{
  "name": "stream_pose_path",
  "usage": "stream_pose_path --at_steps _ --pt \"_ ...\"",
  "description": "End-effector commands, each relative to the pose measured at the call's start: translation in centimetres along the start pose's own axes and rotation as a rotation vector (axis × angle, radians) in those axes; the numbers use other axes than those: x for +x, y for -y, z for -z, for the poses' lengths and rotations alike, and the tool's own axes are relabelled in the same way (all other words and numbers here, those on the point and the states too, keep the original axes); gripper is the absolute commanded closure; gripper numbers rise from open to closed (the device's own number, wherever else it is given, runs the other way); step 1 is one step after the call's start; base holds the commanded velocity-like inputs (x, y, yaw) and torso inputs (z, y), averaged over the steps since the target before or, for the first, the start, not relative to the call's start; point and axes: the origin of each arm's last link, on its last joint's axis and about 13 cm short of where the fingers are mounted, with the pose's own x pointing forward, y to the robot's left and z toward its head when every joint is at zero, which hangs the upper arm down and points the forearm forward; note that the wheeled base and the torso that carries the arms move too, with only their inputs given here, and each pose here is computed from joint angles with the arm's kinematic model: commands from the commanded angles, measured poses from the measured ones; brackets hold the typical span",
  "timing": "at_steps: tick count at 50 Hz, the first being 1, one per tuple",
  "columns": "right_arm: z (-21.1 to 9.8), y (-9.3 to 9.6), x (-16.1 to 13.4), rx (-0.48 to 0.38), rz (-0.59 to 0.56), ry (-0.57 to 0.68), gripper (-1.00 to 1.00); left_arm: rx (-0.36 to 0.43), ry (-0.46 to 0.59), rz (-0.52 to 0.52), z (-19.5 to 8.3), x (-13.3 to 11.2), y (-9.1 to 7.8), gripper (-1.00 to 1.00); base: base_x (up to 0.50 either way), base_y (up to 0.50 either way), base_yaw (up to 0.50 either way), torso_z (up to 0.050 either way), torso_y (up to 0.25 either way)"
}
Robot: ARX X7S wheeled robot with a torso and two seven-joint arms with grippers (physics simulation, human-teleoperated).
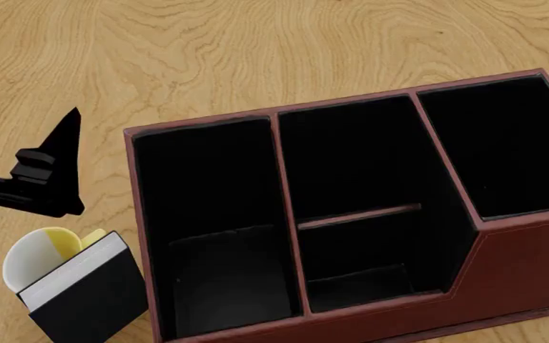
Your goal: Pick up the book and place it in the back compartment of the caddy.
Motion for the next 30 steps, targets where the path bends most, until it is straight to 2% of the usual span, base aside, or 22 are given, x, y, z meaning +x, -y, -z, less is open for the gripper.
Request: stream_pose_path --at_steps 1,22,25,27,30 --pt "-0.1 0.0 0.0 0.003 0.004 0.006 -1.00 0.007 -0.006 -0.004 -0.1 0.1 -0.1 -1.00 0.00 0.00 0.00 0.000 0.000" --pt "0.0 0.1 -0.2 0.005 0.005 0.005 -1.00 -0.013 -0.010 0.027 -0.4 -0.3 -0.1 -1.00 0.00 0.00 0.00 0.000 0.000" --pt "0.1 0.1 -0.3 0.006 0.002 0.004 -1.00 0.002 -0.040 0.051 -0.3 -0.7 -0.3 -1.00 0.00 0.00 0.00 0.000 0.000" --pt "0.1 0.1 -0.3 0.006 0.001 0.003 -1.00 0.051 -0.066 0.060 -0.2 -0.9 -0.6 -1.00 0.00 0.00 0.00 0.000 0.000" --pt "0.1 0.1 -0.3 0.006 0.002 0.003 -1.00 0.042 -0.089 0.066 -0.3 -1.3 -1.0 -1.00 0.00 0.00 0.00 0.000 0.000"
